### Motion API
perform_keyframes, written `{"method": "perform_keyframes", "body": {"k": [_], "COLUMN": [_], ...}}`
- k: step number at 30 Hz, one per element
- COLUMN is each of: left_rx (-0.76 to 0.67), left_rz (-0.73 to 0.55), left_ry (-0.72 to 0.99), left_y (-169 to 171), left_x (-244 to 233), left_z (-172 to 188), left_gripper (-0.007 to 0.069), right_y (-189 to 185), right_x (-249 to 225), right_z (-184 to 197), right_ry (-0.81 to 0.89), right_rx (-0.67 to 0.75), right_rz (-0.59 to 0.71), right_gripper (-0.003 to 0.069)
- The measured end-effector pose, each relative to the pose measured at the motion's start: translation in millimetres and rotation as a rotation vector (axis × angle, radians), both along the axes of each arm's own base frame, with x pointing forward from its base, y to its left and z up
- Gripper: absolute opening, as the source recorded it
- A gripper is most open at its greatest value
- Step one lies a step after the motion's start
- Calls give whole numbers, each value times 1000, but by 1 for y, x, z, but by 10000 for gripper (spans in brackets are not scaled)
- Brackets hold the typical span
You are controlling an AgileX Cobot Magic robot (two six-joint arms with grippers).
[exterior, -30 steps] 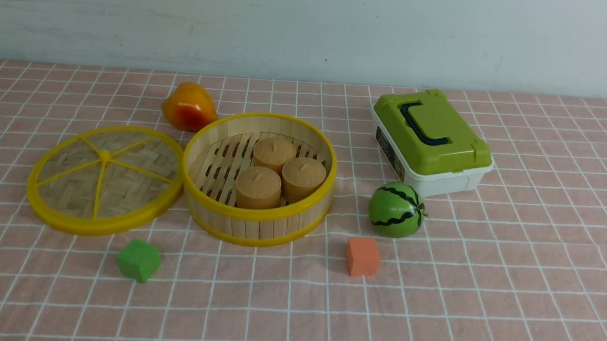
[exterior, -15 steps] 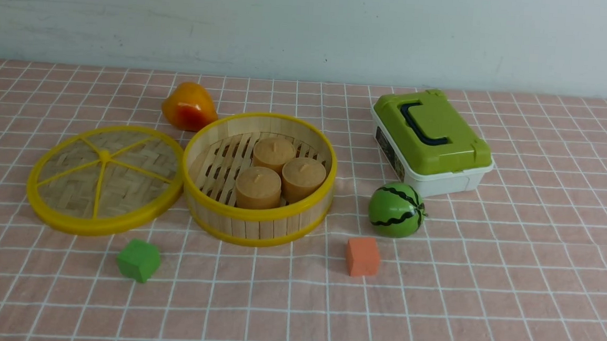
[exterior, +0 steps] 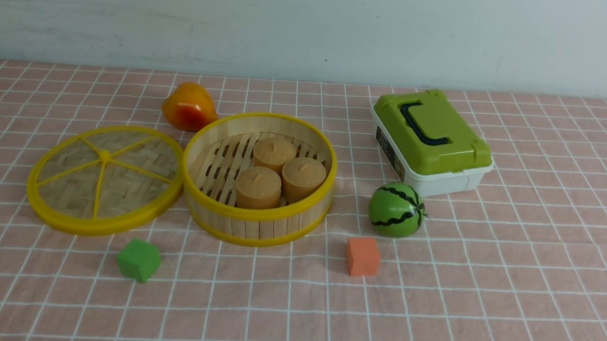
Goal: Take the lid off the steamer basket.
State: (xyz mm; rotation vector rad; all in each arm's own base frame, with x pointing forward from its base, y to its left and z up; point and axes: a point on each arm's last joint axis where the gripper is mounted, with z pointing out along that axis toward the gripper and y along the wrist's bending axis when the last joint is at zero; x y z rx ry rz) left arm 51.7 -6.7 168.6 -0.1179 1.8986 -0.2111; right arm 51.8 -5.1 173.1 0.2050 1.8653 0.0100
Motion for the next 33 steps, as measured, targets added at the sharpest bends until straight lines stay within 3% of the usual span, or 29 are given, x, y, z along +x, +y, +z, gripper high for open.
{"method": "perform_keyframes", "body": {"k": [33], "left_rx": [0], "left_rz": [0], "left_ry": [0], "left_y": [0], "left_x": [0], "left_z": [0], "left_gripper": [55], "right_y": [0], "right_x": [0], "right_z": [0], "right_ry": [0], "right_rx": [0], "right_rz": [0], "right_gripper": [241]}}
